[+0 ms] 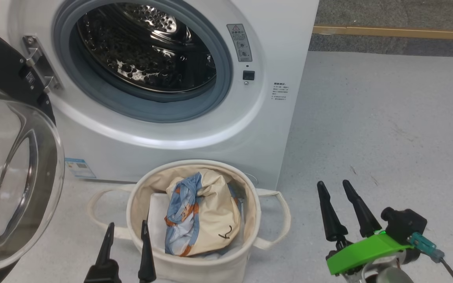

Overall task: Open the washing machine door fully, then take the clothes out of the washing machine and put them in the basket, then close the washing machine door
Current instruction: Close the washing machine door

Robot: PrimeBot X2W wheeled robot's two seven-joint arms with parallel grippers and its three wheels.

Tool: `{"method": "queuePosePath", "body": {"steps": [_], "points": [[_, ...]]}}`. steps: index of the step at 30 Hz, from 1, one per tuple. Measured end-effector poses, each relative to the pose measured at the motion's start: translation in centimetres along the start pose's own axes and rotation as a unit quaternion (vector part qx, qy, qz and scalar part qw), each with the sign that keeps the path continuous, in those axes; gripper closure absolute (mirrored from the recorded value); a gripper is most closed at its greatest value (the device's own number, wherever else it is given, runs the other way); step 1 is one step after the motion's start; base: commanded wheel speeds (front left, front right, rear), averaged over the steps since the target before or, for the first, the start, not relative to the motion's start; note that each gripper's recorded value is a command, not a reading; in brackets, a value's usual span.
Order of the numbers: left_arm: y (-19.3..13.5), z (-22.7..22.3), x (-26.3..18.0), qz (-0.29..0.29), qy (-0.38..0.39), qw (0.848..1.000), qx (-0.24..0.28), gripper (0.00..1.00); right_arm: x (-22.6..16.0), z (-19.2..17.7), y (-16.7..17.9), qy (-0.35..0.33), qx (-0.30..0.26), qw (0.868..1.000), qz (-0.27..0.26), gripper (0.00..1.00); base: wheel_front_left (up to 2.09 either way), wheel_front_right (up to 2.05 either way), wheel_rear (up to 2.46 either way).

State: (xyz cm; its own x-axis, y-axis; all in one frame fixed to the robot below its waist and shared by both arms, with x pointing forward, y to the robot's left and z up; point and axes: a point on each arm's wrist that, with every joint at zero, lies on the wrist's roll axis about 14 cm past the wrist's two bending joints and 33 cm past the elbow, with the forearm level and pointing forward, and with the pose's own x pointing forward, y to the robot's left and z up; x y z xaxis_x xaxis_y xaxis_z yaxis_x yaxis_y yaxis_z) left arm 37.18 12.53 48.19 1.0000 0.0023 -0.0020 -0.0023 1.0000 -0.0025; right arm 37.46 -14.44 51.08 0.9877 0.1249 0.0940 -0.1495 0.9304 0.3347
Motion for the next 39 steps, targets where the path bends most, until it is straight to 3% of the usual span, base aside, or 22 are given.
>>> {"method": "queuePosePath", "body": {"steps": [17, 29, 39], "points": [[0.1, -0.8, -0.3, 0.008, 0.018, 0.999, -0.035, 0.0, -0.1, -0.1, 0.0, 0.001, 0.0, 1.0, 0.0, 0.0, -0.26, 0.13, 0.13], [0.3, -1.0, -0.2, 0.013, 0.022, 0.999, -0.033, 0.0, 0.0, -0.5, -0.2, 0.008, 0.001, 1.0, -0.003, 0.0, -2.04, 1.29, 0.75], [-0.2, -0.5, -0.3, -0.001, 0.007, 1.0, 0.005, 0.0, 0.2, -1.2, 0.0, 0.017, 0.002, 1.0, 0.0, 0.0, -1.65, 1.35, 0.29]]}}
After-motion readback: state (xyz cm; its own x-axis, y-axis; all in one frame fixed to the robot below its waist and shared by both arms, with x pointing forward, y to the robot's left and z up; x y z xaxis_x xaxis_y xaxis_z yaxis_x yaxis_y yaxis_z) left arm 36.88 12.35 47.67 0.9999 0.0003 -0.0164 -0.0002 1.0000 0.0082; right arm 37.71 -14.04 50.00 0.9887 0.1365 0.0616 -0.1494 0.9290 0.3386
